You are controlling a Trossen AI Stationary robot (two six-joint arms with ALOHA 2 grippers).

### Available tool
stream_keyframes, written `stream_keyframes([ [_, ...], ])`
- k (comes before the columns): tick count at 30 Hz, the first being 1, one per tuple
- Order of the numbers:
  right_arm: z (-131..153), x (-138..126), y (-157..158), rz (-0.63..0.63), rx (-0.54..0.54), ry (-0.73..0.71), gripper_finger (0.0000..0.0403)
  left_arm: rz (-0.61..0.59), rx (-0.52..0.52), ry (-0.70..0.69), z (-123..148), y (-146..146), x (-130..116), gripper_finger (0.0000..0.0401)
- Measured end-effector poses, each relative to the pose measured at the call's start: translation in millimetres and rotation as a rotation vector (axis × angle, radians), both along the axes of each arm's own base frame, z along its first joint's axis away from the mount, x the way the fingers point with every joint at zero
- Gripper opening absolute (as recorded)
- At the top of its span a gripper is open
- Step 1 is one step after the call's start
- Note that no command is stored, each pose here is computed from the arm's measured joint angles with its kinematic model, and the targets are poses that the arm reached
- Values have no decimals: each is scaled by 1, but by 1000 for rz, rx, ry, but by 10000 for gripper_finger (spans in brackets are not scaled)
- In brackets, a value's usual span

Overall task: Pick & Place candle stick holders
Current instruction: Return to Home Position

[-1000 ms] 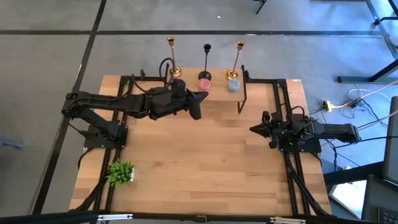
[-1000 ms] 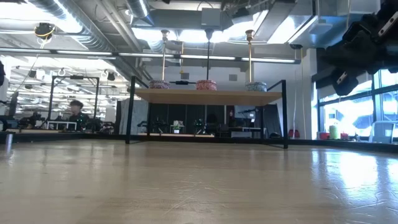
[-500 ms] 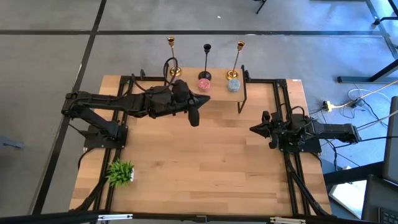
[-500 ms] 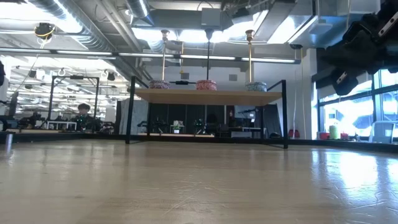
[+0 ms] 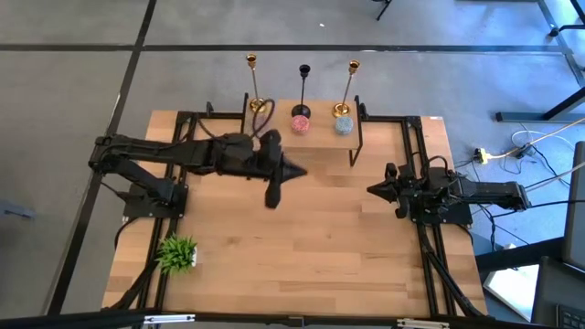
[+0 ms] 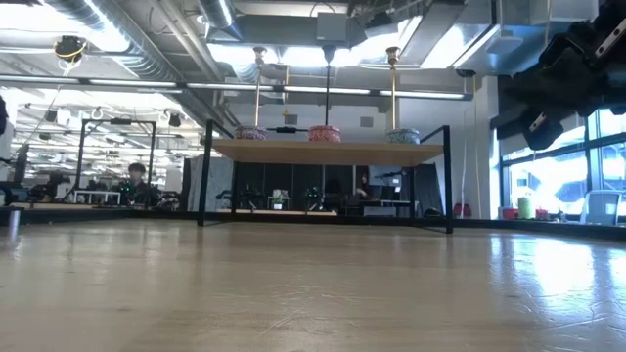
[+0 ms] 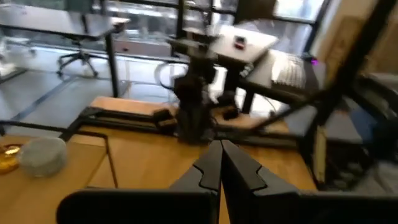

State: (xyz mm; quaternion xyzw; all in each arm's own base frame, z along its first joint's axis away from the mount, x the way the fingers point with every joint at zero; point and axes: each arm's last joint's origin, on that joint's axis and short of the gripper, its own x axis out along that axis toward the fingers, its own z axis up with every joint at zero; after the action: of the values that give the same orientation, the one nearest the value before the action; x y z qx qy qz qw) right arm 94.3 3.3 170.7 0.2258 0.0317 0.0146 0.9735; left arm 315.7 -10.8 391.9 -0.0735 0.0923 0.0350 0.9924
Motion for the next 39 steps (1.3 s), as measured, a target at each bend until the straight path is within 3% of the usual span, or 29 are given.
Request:
stream_keyframes([
  [5, 0, 0, 0, 0, 0, 0, 0, -74, 94, 11, 7, -15, -25, 2],
  [9, 0, 0, 0, 0, 0, 0, 0, -40, 102, -19, -1, -12, -64, 2],
  [13, 0, 0, 0, 0, 0, 0, 0, 33, 51, -70, -28, -4, -98, 2],
  [19, 0, 0, 0, -1, 0, 0, 0, 20, -49, -247, -73, 5, -139, 2],
  [25, 0, 0, 0, -1, -1, 0, 0, 48, 0, -326, -119, 11, -178, 2],
  [28, 0, 0, 0, -1, -1, 0, 0, 94, -51, -345, -140, 13, -192, 2],
  [39, 0, 0, 0, -1, -1, -1, 1, 79, -33, -349, -195, 13, -209, 2],
])
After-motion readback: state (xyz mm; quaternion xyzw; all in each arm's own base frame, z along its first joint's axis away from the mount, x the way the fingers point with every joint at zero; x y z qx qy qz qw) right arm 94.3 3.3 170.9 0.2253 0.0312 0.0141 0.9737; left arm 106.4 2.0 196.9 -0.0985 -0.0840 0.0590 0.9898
